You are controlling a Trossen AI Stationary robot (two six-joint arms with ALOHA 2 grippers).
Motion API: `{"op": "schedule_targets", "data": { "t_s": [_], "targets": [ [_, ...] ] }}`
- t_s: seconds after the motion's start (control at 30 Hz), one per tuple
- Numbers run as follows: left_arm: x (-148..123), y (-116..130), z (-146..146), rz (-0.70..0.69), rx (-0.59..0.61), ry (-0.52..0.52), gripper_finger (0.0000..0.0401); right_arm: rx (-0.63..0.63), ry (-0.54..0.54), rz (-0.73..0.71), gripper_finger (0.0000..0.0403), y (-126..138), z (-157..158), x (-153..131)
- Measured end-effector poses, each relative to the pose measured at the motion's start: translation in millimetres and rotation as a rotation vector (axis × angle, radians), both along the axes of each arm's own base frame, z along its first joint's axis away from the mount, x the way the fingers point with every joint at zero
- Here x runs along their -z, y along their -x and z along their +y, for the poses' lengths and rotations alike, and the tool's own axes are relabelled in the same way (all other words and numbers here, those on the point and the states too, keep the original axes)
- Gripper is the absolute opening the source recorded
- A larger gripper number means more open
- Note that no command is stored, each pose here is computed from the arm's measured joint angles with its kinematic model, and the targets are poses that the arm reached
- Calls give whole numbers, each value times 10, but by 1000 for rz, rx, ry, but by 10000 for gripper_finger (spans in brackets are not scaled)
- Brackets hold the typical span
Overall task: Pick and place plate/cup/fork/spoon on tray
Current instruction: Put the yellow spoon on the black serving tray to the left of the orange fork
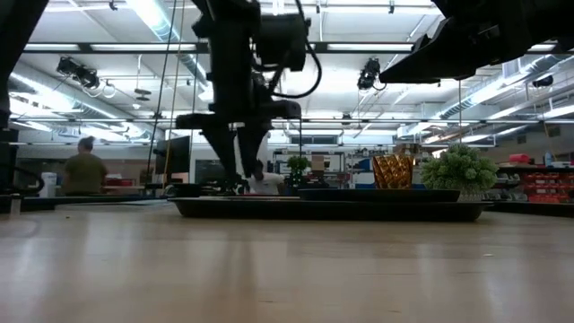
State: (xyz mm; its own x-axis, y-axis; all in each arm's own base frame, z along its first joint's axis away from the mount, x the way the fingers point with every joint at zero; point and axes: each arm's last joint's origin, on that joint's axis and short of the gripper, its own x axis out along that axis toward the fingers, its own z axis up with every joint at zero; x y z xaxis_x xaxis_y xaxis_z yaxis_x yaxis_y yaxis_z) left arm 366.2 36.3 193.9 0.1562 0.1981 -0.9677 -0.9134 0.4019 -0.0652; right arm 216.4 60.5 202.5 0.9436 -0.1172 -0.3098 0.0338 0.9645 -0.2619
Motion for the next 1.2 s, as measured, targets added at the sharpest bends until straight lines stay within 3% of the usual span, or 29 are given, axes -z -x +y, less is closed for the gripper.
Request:
{"op": "schedule_targets", "data": {
  "t_s": [0.1, 0.37, 0.47, 0.63, 0.8, 1.03, 1.2],
  "targets": [
    [1, 62, -312, 65, 27, 14, 121, 1, 0, 0, 112, 0, 0, 0],
    [4, 230, -1133, 94, -46, 28, 116, 2, -7, -1, 112, 0, 0, 0],
    [2, 382, -1404, 138, -121, 13, 116, 2, -7, -1, 112, 0, 0, 0],
    [39, 769, -1775, 246, -281, -100, 116, -11, -11, 1, 112, 0, 4, 1],
    [124, 1056, -2028, 213, -403, -143, 116, -31, -18, 3, 112, -1, 10, 2],
    [361, 1382, -2183, 153, -484, -2, 116, -56, -31, -13, 112, -7, 20, -15],
    [497, 1412, -2224, 157, -495, 154, 116, -56, -33, -16, 112, -8, 20, -19]
  ]
}}
